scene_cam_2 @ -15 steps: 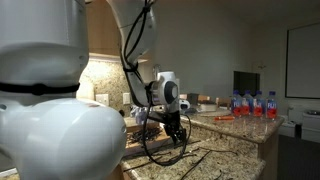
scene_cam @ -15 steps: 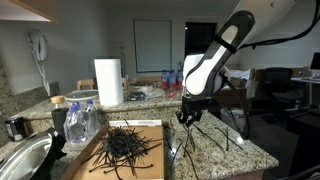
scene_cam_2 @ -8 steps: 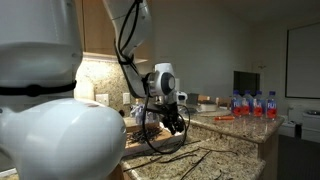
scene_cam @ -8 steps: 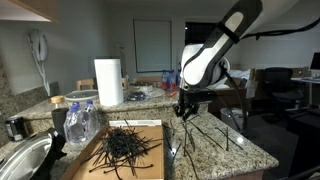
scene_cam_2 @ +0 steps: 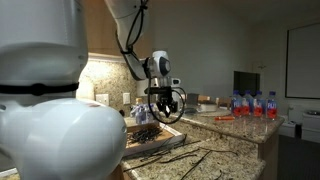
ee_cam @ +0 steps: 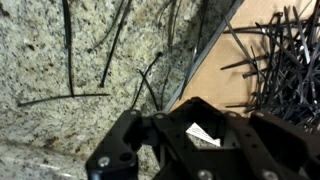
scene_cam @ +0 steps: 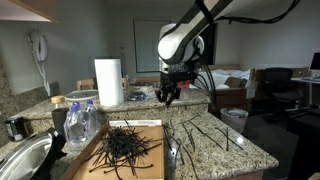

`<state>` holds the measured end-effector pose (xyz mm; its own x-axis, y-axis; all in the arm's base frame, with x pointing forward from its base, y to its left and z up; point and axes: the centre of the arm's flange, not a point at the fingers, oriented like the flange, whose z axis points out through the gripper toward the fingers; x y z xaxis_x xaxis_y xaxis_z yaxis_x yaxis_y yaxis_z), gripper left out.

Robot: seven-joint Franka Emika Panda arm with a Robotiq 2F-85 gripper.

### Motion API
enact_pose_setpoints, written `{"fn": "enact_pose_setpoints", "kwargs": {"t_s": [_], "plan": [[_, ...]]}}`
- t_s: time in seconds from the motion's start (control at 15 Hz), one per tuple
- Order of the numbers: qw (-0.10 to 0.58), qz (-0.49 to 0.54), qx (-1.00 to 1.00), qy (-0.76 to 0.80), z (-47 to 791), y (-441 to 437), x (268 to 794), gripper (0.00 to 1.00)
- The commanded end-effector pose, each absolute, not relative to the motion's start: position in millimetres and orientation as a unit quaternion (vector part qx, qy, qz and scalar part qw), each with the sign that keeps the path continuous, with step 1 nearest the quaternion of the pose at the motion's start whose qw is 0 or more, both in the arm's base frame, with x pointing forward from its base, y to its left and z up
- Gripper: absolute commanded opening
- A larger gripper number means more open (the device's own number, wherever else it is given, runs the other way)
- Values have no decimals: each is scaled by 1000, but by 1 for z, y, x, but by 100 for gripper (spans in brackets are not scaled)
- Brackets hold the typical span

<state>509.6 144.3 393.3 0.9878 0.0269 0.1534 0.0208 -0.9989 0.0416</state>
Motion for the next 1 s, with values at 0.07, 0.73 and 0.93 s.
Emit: {"fn": "enact_pose_setpoints", "kwargs": {"t_s": [0.07, 0.73, 0.93], "plan": [[60, 64, 996, -17, 393, 155, 556, 32], [58, -2, 990, -126, 338, 121, 467, 91], [56, -7, 982, -178, 314, 97, 444, 100]]}}
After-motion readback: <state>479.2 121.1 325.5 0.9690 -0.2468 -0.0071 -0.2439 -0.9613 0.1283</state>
